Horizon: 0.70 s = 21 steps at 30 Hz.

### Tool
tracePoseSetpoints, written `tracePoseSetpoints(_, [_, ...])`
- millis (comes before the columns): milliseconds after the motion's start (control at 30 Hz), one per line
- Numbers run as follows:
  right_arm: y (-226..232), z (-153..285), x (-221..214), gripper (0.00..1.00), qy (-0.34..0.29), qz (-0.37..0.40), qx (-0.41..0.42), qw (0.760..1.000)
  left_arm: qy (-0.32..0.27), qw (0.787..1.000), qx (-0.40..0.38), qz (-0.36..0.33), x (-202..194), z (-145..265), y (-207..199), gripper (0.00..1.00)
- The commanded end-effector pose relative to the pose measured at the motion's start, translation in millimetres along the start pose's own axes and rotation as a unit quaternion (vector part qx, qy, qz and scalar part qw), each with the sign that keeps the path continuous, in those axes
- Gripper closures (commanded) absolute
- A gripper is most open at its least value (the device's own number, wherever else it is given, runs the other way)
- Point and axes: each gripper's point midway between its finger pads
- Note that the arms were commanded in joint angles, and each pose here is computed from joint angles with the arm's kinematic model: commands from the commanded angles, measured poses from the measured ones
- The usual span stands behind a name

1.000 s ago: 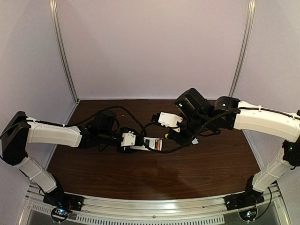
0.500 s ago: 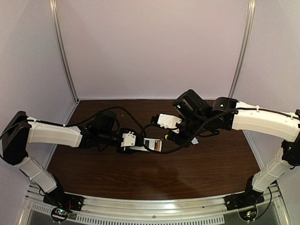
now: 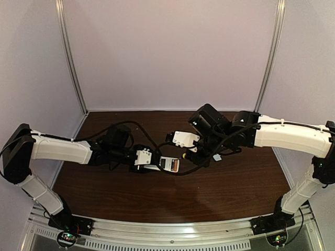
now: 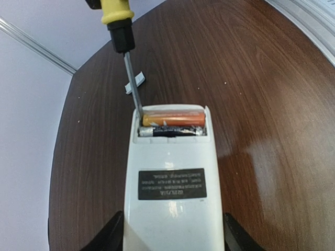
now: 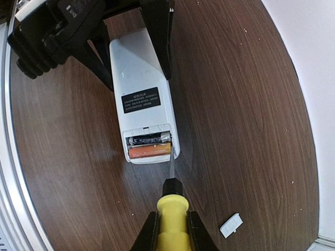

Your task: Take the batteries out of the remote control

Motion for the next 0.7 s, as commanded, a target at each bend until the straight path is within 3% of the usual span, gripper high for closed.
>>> tracePoseSetpoints(0, [6, -11, -18, 1.00, 0.043, 0.009, 0.001, 0.999, -0.035, 0.999, 0.030, -0.019, 21, 2, 23, 1.00])
tracePoseSetpoints(667, [19, -27, -15, 1.00, 0.063, 0.006, 0.023, 0.998, -0.023, 0.999, 0.033, -0.023, 17, 0, 21, 1.00])
Point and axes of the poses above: each gripper's point midway between its finger pads, its own z axis back along the fingers, its own y axis along the line the jaws close on, x = y × z
